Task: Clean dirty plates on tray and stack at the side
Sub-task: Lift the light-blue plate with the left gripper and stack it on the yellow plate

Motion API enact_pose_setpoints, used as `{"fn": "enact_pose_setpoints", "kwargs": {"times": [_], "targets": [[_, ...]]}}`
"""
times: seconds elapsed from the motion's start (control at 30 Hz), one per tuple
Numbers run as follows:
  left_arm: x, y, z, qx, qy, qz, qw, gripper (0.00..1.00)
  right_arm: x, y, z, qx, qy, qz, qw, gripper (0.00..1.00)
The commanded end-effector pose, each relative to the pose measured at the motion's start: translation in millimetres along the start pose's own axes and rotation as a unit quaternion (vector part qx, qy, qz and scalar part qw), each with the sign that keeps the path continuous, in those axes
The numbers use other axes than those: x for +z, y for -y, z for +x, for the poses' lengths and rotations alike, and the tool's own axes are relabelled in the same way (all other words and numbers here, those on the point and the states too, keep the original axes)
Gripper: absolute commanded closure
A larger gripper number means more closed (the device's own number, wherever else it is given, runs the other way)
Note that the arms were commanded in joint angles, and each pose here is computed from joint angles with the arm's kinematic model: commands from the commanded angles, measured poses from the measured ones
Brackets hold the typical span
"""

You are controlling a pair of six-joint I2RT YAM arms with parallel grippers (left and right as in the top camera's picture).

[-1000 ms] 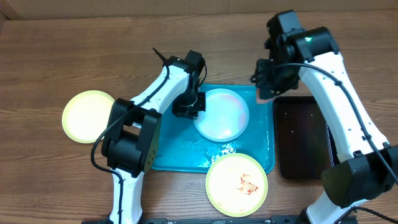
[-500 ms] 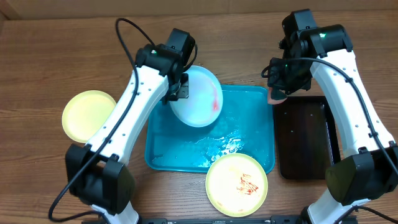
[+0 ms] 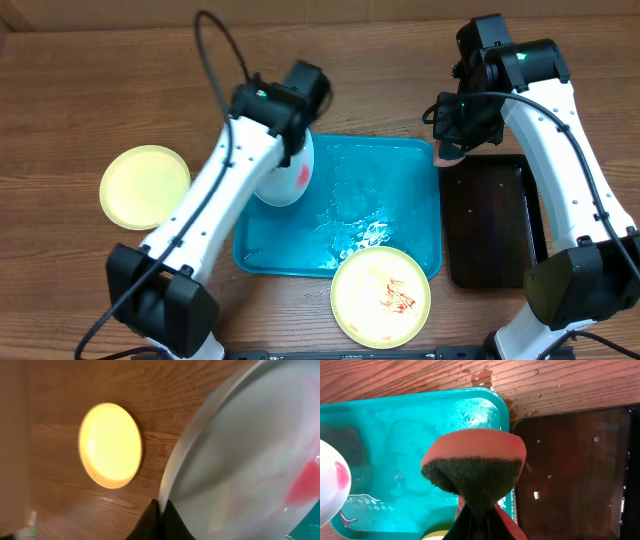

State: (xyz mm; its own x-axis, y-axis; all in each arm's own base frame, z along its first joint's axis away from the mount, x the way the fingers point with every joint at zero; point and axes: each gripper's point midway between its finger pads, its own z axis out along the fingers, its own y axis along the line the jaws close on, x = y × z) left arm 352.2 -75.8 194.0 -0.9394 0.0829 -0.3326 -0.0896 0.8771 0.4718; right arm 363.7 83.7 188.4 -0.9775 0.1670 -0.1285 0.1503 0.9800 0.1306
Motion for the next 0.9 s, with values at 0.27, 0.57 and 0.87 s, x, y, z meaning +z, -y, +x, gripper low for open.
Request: {"fn": "enact_pose_setpoints", "kwargs": {"times": [0.27, 0.57, 0.87], "targets": [[-81.4, -19.5, -10.0, 0.064, 0.171, -0.18, 0.966, 0.96, -7.6, 7.1, -6.8, 0.006, 0.016, 0.005, 1.0, 0.96], [-121.5, -9.1, -19.0, 0.124, 0.257, -0.237, 0.929, 0.96, -7.6, 7.8, -7.2, 0.006, 0.017, 0.007, 1.0, 0.96], [-128.8, -10.4, -28.8, 0.146, 0.272, -0.262, 0.914, 0.96, -7.6, 7.7, -7.2, 0.006, 0.017, 0.006, 1.0, 0.96]]}}
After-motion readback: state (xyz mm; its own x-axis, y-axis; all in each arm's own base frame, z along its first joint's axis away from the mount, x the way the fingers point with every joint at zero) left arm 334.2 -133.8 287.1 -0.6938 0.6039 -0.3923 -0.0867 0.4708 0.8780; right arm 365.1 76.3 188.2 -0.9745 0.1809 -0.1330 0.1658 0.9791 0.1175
